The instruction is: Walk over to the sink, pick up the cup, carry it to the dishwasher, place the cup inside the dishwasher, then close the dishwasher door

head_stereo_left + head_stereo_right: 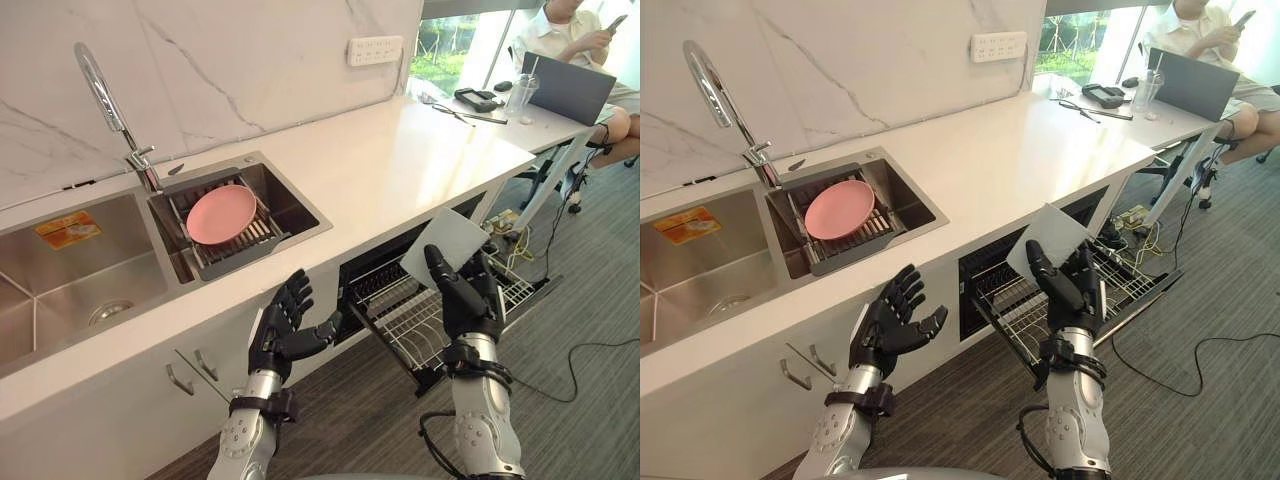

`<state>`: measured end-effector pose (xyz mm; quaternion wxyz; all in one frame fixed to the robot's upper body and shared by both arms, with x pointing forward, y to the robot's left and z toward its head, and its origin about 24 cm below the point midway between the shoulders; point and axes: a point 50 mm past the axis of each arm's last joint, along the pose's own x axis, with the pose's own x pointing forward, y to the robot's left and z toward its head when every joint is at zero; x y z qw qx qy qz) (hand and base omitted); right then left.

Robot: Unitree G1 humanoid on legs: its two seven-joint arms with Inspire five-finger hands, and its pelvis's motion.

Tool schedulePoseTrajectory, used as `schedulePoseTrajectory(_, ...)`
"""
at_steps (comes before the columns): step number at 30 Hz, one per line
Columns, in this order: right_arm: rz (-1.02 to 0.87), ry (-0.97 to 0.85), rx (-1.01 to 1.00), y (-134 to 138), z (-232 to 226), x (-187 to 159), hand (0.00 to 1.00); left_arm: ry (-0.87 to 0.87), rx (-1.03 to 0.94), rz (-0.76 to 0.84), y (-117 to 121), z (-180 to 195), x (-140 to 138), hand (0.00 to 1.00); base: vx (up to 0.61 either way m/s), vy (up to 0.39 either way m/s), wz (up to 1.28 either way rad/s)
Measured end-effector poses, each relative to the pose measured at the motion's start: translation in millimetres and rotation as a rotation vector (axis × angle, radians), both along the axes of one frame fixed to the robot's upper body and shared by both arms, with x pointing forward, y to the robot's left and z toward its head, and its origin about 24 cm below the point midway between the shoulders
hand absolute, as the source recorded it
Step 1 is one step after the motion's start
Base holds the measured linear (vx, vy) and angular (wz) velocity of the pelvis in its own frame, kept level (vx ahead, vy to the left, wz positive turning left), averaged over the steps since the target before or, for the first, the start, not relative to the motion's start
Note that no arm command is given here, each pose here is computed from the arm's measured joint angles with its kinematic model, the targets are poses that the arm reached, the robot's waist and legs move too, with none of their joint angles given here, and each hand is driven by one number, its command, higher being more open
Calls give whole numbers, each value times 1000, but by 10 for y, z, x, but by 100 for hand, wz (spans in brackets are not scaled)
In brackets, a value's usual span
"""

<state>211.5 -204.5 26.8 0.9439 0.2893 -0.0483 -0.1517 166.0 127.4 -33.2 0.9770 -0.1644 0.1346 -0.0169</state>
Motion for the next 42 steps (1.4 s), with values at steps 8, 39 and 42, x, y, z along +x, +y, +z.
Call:
schedulePoseTrajectory(8, -46, 146, -116, -183, -249, -100, 30, 287, 72, -31, 208, -565, -388, 90, -23, -25, 1)
schedulePoseTrajectory(39, -96, 272, -960, -661, 197, 453, 30, 458, 348, 52, 632, -901, -370, 90, -18, -21, 3)
schedulePoseTrajectory(42, -109, 294, -1008, -715, 242, 545, 30, 432, 350, 58, 622, -871, -284, 90, -128, -5, 2)
